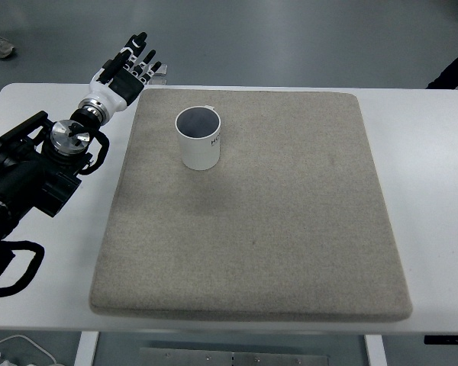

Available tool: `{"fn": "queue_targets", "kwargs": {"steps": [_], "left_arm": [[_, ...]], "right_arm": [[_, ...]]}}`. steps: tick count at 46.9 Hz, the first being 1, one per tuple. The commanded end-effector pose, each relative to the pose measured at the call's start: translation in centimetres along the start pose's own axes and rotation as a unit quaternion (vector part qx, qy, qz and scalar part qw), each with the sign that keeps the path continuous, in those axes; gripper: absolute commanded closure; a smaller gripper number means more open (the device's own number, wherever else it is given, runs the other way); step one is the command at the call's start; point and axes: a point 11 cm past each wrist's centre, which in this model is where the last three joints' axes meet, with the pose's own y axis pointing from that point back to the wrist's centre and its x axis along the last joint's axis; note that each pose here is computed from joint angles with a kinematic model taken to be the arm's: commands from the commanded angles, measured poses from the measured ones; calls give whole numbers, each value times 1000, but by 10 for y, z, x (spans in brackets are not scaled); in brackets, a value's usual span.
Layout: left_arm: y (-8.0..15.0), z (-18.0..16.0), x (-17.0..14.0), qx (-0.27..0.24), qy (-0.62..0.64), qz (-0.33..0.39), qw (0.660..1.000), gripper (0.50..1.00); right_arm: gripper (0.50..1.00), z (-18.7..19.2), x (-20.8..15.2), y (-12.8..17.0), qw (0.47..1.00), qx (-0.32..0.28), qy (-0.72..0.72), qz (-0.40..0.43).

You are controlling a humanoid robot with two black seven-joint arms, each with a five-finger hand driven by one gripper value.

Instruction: Flip white cup upright

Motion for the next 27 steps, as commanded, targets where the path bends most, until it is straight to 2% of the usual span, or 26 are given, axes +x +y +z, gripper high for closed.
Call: {"fn": "queue_targets", "kwargs": {"steps": [1, 27], "left_arm": [[0, -5, 0, 3, 4, 1, 1000, 504], [0, -6, 0, 4, 3, -2, 1000, 504]], "right_arm": [[570, 0, 0, 0, 1000, 1, 0, 0], [570, 0, 0, 0, 1000, 0, 0, 0]]}}
